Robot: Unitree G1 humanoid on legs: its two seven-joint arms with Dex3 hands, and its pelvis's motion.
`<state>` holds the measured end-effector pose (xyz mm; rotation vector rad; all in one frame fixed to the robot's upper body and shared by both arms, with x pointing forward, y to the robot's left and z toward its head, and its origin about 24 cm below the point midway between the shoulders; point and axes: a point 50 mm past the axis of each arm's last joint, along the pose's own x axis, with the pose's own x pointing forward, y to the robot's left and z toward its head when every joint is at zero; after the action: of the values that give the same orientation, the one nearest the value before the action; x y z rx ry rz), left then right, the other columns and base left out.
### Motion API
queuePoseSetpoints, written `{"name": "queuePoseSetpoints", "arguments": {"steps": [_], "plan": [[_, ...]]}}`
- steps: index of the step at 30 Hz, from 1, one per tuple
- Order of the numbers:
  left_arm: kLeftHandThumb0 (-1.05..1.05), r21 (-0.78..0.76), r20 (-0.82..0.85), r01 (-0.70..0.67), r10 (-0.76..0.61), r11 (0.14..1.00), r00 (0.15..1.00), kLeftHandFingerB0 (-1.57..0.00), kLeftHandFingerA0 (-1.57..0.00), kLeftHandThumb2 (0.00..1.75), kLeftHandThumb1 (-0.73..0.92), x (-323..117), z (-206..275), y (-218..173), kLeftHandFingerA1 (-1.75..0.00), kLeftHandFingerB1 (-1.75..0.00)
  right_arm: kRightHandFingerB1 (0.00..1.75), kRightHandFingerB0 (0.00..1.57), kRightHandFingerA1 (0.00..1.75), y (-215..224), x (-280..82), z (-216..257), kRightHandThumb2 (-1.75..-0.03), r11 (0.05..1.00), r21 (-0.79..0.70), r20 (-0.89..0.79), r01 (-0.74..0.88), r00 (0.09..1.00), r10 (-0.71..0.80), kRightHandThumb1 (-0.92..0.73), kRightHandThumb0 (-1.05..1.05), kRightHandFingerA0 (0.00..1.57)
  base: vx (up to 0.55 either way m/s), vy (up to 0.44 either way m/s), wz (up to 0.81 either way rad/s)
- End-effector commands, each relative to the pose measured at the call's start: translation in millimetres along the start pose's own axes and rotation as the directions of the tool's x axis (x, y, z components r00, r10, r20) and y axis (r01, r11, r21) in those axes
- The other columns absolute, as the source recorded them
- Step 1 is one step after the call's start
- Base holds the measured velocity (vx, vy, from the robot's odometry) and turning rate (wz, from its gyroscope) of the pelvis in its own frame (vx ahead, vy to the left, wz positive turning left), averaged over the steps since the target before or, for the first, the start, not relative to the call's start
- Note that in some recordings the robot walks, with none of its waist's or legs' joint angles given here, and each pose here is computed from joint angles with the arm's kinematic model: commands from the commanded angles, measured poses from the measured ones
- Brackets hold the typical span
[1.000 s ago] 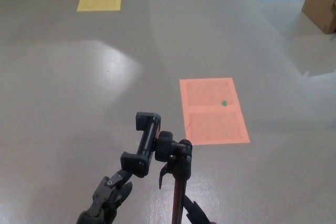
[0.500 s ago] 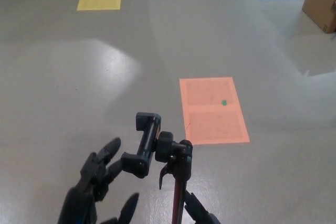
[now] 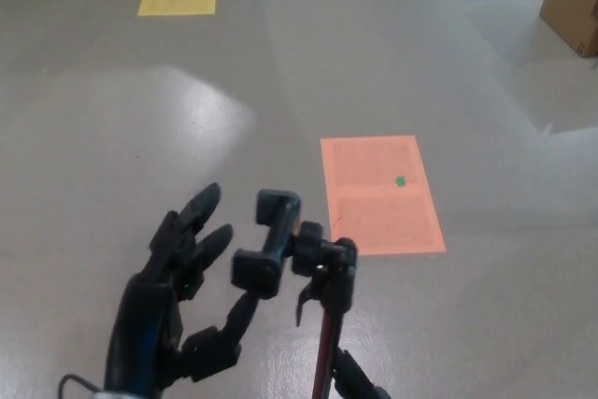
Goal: A phone stand is kept on the floor and the robot uses both its hands to grab it and uses its left hand to extend the phone stand by pulling it upwards
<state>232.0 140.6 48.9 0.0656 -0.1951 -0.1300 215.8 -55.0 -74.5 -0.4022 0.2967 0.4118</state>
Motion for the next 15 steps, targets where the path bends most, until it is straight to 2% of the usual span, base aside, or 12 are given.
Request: {"name": "queuePoseSetpoints", "arguments": {"steps": [1, 2, 4, 5, 6, 7, 8, 9, 10, 11, 12, 15], "plan": [[-0.37, -0.001, 0.016, 0.002, -0.002, 1.0, 1.0, 0.0, 0.0, 1.03, 0.44, 9, 8, -7, -0.47, -0.49, 0.09, 0.0, 0.51, 4, 0, 2, -1.02, 1.0, 0.022, 0.029, 0.004, 1.0, -0.004, -0.67, -0.99, 0.01, 0.0, 0.0, 0.0], [-0.74, 0.001, 0.021, 0.009, -0.009, 1.0, 1.0, -0.09, -0.24, 0.63, 0.76, 11, 9, -10, -0.31, -0.26, 0.17, 0.0, 0.51, 5, 0, 2, -1.01, 1.0, 0.025, 0.025, 0.003, 1.0, -0.004, -0.63, -0.89, 0.0, 0.0, 0.0, 0.0], [-0.37, 0.002, 0.024, 0.018, -0.018, 1.0, 1.0, 0.0, 0.0, 1.02, 0.42, 12, 10, -13, -0.47, -0.49, 0.02, 0.0, 0.6, 6, 0, 2, -0.68, 0.999, 0.036, 0.019, 0.001, 1.0, -0.002, -0.78, -0.86, 0.0, 0.0, 0.0, 0.0], [-0.37, 0.002, 0.026, 0.027, -0.027, 1.0, 0.999, 0.0, 0.0, 1.02, 0.42, 12, 11, -15, -0.47, -0.49, 0.02, 0.0, 0.6, 6, 0, 1, -0.68, 0.999, 0.05, 0.013, -0.002, 1.0, 0.001, -0.78, -0.86, 0.0, 0.0, 0.0, 0.0], [-0.78, 0.006, 0.028, 0.056, -0.056, 0.998, 0.998, -0.08, -0.21, 0.63, 0.76, 11, 13, -20, -0.3, -0.25, 0.11, 0.0, 0.47, 7, 0, 0, -1.07, 0.999, 0.051, 0.012, -0.006, 1.0, 0.005, -0.66, -0.97, 0.0, 0.0, 0.0, 0.0], [-0.38, 0.01, 0.031, 0.073, -0.074, 0.997, 0.997, 0.0, 0.0, 1.01, 0.41, 10, 15, -23, -0.47, -0.49, 0.04, 0.0, 0.6, 7, 0, 0, -0.64, 0.999, 0.049, 0.011, -0.007, 1.0, 0.006, -0.79, -0.88, 0.0, 0.0, 0.0, 0.0], [-0.38, 0.012, 0.032, 0.08, -0.081, 0.997, 0.996, 0.0, 0.0, 1.01, 0.41, 10, 15, -25, -0.47, -0.49, 0.04, 0.0, 0.6, 6, 1, 0, -0.64, 0.999, 0.047, 0.011, -0.006, 1.0, 0.006, -0.79, -0.88, 0.0, 0.0, 0.0, 0.0], [-0.78, 0.005, 0.035, 0.093, -0.094, 0.996, 0.995, -0.09, -0.23, 0.62, 0.75, 8, 17, -28, -0.31, -0.26, 0.07, 0.0, 0.48, 7, 1, 0, -1.05, 0.999, 0.042, 0.003, -0.001, 1.0, 0.0, -0.68, -0.99, 0.01, 0.0, 0.0, 0.0], [-0.78, -0.002, 0.041, 0.109, -0.108, 0.994, 0.993, -0.06, -0.16, 0.94, 0.59, 6, 18, -33, -0.44, -0.32, 0.1, 0.0, 0.62, 6, 2, 1, -0.64, 0.999, 0.036, 0.004, 0.005, 1.0, -0.005, -0.78, -0.7, 0.0, 0.0, 0.0, 0.0], [-0.78, -0.008, 0.046, 0.123, -0.123, 0.992, 0.991, -0.06, -0.16, 0.94, 0.59, 3, 19, -39, -0.44, -0.32, 0.1, 0.0, 0.62, 5, 3, 1, -0.64, 1.0, 0.029, 0.01, 0.011, 1.0, -0.011, -0.78, -0.7, 0.0, 0.0, 0.0, 0.0], [-0.77, -0.001, 0.046, 0.144, -0.143, 0.99, 0.989, -0.07, -0.17, 0.94, 0.59, -1, 18, -42, -0.44, -0.32, 0.17, 0.0, 0.53, 5, 3, 1, -0.95, 0.999, 0.036, 0.013, 0.007, 1.0, -0.007, -0.58, -0.82, 0.01, 0.0, 0.0, 0.0], [-0.75, -0.016, 0.027, 0.192, -0.192, 0.981, 0.981, -0.06, -0.16, 0.93, 0.59, -12, 16, -52, -0.44, -0.33, 0.21, 0.0, 0.53, 3, 1, 1, -0.98, 1.0, -0.017, 0.058, -0.005, 0.998, 0.006, -0.61, -0.83, 0.01, 0.0, 0.0, 0.0]]}}
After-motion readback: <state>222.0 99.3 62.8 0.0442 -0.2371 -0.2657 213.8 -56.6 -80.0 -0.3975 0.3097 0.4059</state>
